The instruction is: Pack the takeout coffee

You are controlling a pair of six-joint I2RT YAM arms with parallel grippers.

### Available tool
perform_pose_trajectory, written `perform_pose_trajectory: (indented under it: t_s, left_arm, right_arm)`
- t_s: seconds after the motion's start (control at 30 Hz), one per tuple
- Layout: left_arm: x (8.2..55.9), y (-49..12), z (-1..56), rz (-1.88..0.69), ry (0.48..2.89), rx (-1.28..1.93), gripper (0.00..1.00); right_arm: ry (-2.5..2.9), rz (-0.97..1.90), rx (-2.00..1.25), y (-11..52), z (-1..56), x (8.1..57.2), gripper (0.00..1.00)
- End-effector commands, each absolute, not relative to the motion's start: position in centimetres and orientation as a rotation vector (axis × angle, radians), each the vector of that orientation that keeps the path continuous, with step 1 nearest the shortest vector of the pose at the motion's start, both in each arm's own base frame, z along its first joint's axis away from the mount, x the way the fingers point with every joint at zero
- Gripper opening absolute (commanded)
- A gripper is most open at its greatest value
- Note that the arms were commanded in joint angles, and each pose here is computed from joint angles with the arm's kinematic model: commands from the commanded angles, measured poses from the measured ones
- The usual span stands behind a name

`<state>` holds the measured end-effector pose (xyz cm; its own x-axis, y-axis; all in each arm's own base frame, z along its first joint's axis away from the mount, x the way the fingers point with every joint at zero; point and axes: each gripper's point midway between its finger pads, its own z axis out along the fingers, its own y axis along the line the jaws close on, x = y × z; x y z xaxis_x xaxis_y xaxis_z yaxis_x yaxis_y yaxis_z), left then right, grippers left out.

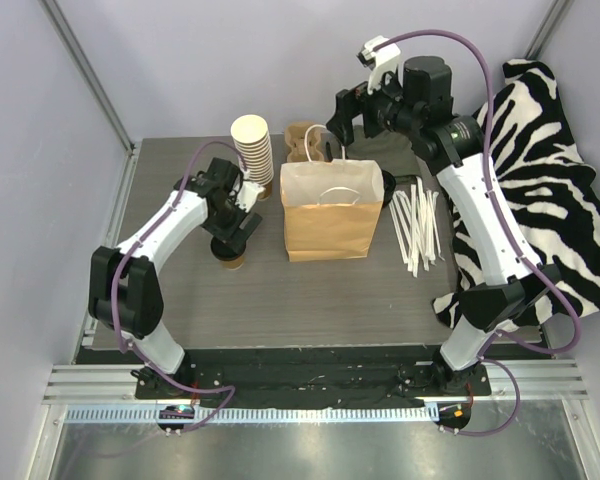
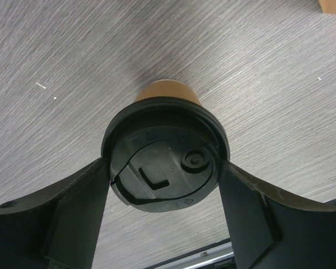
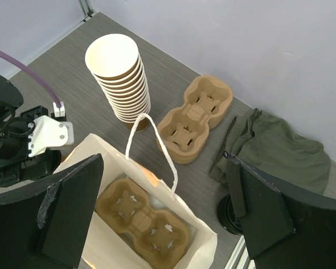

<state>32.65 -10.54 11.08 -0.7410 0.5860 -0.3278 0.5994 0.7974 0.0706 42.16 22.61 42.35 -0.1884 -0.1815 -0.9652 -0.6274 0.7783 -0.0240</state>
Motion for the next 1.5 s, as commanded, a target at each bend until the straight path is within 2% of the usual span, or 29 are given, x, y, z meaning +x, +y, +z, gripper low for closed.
perform_pose_trajectory:
  t_s: [0.0,0.13,0.2,0.37,0.47,0.7,0.93,1.03,1.13,1.17,1.23,1.3,1.33,1.43,1.47]
  left_arm:
    - [33.2,-10.6,10.7,-0.029,2.618,0.932,0.78]
    - [33.3,-10.7,10.9,-0.033,2.612,0.935,0.68]
    - [33.3,-10.8,11.4,-0.039,2.605,0.934,0.59]
    - [32.4,-11.8,14.4,-0.138,2.543,0.950,0.41]
    - [31.5,-12.4,16.0,-0.202,2.509,0.966,0.34]
    - [29.4,-13.8,19.5,-0.344,2.423,0.979,0.27]
    - [28.6,-13.6,21.4,-0.348,2.401,0.915,0.23]
    - [28.5,-13.6,22.9,-0.352,2.382,0.870,0.22]
    - [28.5,-13.7,25.1,-0.367,2.326,0.841,0.22]
    - [28.3,-13.8,25.7,-0.376,2.317,0.835,0.22]
    - [28.4,-13.8,27.5,-0.392,2.297,0.809,0.21]
    - [28.9,-14.0,29.7,-0.412,2.256,0.789,0.21]
    - [28.9,-14.1,30.5,-0.418,2.249,0.781,0.20]
    - [29.4,-15.0,34.7,-0.465,2.146,0.768,0.18]
    - [29.5,-15.4,35.8,-0.483,2.118,0.759,0.18]
  right_arm:
    - [1.700,0.405,-0.620,21.1,44.2,41.7,1.00]
    - [1.720,0.393,-0.639,20.7,43.3,42.0,1.00]
    - [1.729,0.369,-0.651,20.0,42.8,42.4,1.00]
    - [1.764,0.383,-0.741,19.1,40.7,43.2,1.00]
    - [1.792,0.411,-0.830,18.6,39.0,43.6,0.99]
    - [1.820,0.567,-1.135,19.9,34.7,42.1,0.93]
    - [1.807,0.646,-1.190,21.3,32.4,43.4,0.88]
    - [1.826,0.676,-1.178,21.6,31.6,43.9,0.81]
    - [1.834,0.713,-1.179,22.0,31.1,43.8,0.71]
    - [1.836,0.718,-1.183,22.2,31.1,43.6,0.64]
    - [1.851,0.717,-1.212,22.4,30.2,43.1,0.59]
    - [1.878,0.708,-1.222,22.3,29.4,42.8,0.42]
    - [1.882,0.708,-1.219,22.5,29.4,42.7,0.24]
    - [1.866,0.675,-1.166,22.8,31.0,42.9,0.01]
    - [1.868,0.680,-1.120,22.8,32.0,42.4,0.01]
